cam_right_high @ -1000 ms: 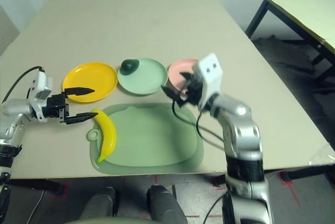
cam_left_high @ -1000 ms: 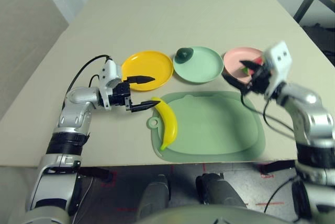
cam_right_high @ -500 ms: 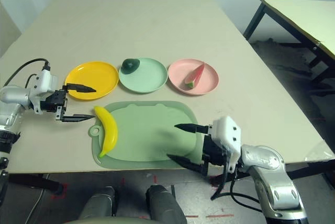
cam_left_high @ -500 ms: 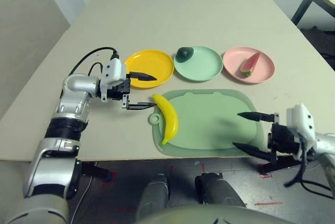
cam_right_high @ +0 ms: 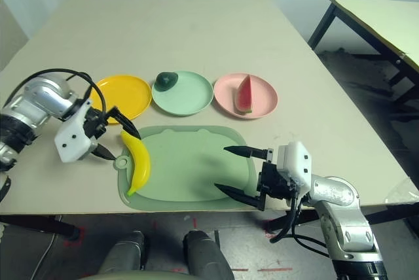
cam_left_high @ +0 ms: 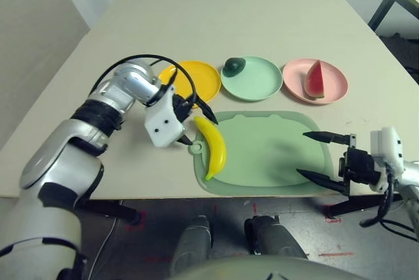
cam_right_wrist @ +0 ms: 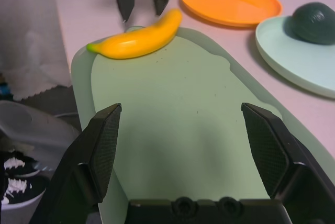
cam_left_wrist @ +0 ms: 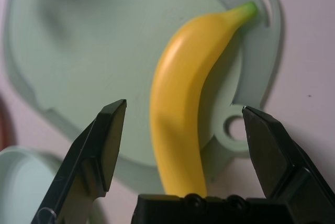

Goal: Place the fruits into color-matched plates.

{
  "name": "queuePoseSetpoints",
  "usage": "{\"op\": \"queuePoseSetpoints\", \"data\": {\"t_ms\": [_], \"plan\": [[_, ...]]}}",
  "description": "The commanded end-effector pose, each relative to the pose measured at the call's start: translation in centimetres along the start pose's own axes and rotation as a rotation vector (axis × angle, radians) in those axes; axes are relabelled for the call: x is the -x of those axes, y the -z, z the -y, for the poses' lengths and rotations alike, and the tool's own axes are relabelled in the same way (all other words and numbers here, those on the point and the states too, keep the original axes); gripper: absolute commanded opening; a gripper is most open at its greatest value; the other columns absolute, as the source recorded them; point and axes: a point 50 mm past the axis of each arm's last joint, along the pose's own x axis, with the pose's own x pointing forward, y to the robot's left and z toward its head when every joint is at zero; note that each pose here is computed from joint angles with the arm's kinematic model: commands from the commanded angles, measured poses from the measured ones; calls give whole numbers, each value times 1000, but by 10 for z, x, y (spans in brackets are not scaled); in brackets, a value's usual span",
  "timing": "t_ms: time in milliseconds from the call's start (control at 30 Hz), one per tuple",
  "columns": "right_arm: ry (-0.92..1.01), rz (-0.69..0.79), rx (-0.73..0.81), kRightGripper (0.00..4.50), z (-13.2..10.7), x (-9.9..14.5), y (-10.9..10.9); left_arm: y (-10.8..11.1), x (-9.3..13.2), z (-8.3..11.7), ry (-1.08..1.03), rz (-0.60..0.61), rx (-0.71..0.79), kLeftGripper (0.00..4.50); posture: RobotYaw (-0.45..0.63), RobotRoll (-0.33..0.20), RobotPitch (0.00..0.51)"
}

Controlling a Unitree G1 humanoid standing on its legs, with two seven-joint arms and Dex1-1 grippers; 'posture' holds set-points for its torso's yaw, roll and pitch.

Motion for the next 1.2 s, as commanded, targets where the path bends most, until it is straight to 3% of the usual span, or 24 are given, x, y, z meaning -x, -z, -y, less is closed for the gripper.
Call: {"op": "queuePoseSetpoints", "data": {"t_ms": [33,67,167,400,633,800,1000,1200], "plan": [[-1,19,-8,4490,-6,-4,-4,3,-7,-3,23,18,-3,4500,-171,0,95],[3,19,-9,4490,-7,-5,-4,4,-10,-4,23,25,3,4500,-175,0,96],[3,15,-15,4500,-11,-5,-5,8,-18,-2,18,39,28,3914,-182,0,96],[24,24,-36,4500,-12,-7,-10,14,-21,5,39,23,93,1670,-171,0,95],[23,26,-45,4500,-11,-12,-8,17,-7,8,-1,-3,153,1668,-156,0,93],[50,54,-36,4500,-10,-18,-7,24,32,-9,-253,-30,277,1668,-128,0,93],[213,75,-55,4500,-7,-30,3,39,75,0,-446,-249,433,1668,-91,0,103],[315,92,-82,4500,-12,-46,6,58,84,14,-521,-511,552,1668,-96,0,123]]}}
